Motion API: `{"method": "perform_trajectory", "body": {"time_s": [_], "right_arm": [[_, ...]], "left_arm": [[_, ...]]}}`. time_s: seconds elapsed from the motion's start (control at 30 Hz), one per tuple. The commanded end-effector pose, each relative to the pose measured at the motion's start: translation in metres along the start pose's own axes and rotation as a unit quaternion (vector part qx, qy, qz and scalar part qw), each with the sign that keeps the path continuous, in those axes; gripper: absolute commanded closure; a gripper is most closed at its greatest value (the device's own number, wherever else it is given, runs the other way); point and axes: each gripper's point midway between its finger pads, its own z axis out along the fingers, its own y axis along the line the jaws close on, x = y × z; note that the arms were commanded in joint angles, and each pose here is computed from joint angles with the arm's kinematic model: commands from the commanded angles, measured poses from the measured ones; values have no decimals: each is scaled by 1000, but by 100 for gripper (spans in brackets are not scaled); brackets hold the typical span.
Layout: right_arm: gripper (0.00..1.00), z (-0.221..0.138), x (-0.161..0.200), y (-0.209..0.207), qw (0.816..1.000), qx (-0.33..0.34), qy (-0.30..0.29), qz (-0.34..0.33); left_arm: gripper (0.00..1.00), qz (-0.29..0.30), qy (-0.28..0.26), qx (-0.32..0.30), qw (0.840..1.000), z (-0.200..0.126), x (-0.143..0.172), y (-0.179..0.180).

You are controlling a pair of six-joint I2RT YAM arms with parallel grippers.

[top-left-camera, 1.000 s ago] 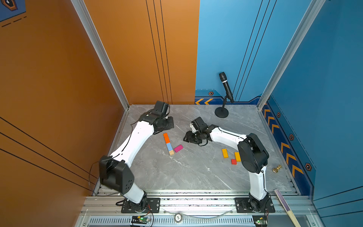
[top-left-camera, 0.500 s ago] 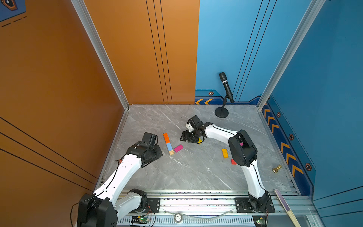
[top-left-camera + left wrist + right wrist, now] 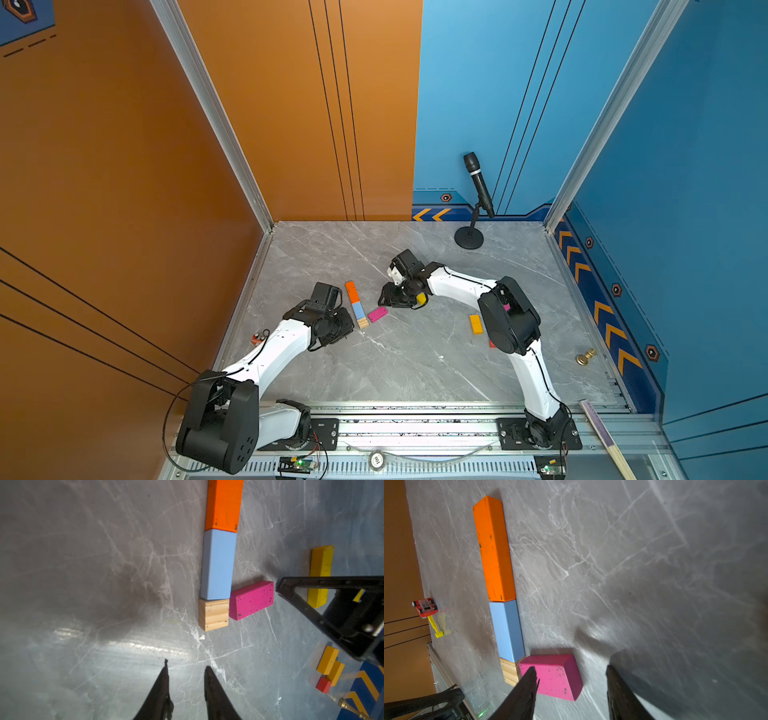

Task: Assemble the letter v with building blocks
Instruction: Assemble the building block at the center of the board.

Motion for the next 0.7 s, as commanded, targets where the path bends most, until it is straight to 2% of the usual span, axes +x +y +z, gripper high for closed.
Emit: {"method": "perform_trajectory", "body": {"time_s": [0.0,0.3,0.67], "right_arm": [[48,12,22,2,999,10,31,-5],[49,16,28,5,999,12,36,-6],[53,16,31,-1,999,27,37,-5]], "left_arm": [[71,1,13,21,1000,10,5,-9],[67,-5,21,4,1000,29,9,-1],[71,-3,22,14,1000,46,1,-11]]}}
